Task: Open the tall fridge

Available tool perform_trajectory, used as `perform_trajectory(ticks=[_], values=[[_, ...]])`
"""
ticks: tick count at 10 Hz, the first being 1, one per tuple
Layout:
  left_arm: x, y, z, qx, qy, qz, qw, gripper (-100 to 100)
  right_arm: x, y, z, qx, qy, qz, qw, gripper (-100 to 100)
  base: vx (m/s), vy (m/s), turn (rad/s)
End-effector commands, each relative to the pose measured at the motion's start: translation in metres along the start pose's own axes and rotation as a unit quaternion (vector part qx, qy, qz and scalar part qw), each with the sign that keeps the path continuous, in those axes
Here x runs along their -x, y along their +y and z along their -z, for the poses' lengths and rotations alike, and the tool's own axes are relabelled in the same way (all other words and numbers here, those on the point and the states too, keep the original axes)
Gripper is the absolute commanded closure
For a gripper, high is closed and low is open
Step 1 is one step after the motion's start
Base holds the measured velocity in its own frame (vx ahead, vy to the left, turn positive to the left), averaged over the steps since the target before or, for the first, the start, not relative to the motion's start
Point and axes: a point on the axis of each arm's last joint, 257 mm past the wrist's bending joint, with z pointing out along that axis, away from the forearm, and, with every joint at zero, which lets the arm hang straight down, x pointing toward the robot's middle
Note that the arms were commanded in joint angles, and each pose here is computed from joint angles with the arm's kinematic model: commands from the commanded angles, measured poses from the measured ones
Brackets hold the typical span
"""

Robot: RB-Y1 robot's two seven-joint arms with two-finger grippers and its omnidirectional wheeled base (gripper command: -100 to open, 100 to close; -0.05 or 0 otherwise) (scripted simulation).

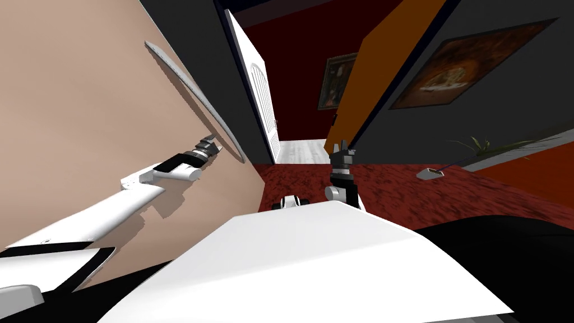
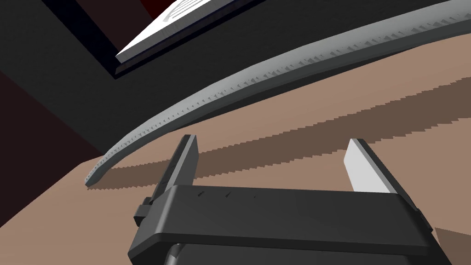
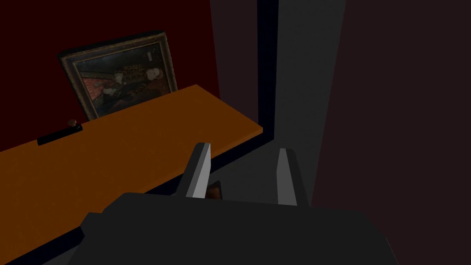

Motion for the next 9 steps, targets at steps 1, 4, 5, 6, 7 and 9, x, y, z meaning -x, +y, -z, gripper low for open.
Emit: perform_trajectory(ticks=[1, 4, 5, 6, 7, 9], values=[[0.020, -0.014, 0.000, -0.004, -0.012, -0.017, 0.9998, -100, 0.000, 0.000, 0.000, 0.000, 0.000, 0.000, 1.0000, 0, 0.020, 0.005, -0.011], [0.055, -0.017, 0.005, 0.016, -0.033, -0.046, 0.9983, -100, 0.000, 0.000, 0.000, 0.000, 0.000, 0.000, 1.0000, 0, 0.009, -0.026, -0.108], [0.055, -0.017, 0.005, 0.016, -0.033, -0.046, 0.9983, -100, 0.000, 0.000, 0.000, 0.000, 0.000, 0.000, 1.0000, 0, 0.022, 0.004, -0.089], [0.071, -0.019, 0.008, 0.025, -0.043, -0.059, 0.9970, -100, 0.000, 0.000, 0.000, 0.000, 0.000, 0.000, 1.0000, 0, 0.034, -0.020, -0.113], [0.071, -0.019, 0.008, 0.025, -0.043, -0.059, 0.9970, -100, 0.000, 0.000, 0.000, 0.000, 0.000, 0.000, 1.0000, 0, 0.025, -0.017, -0.042], [0.100, -0.023, 0.014, 0.040, -0.062, -0.083, 0.9938, -100, 0.000, 0.000, 0.000, 0.000, 0.000, 0.000, 1.0000, 0, 0.030, -0.005, -0.160]])
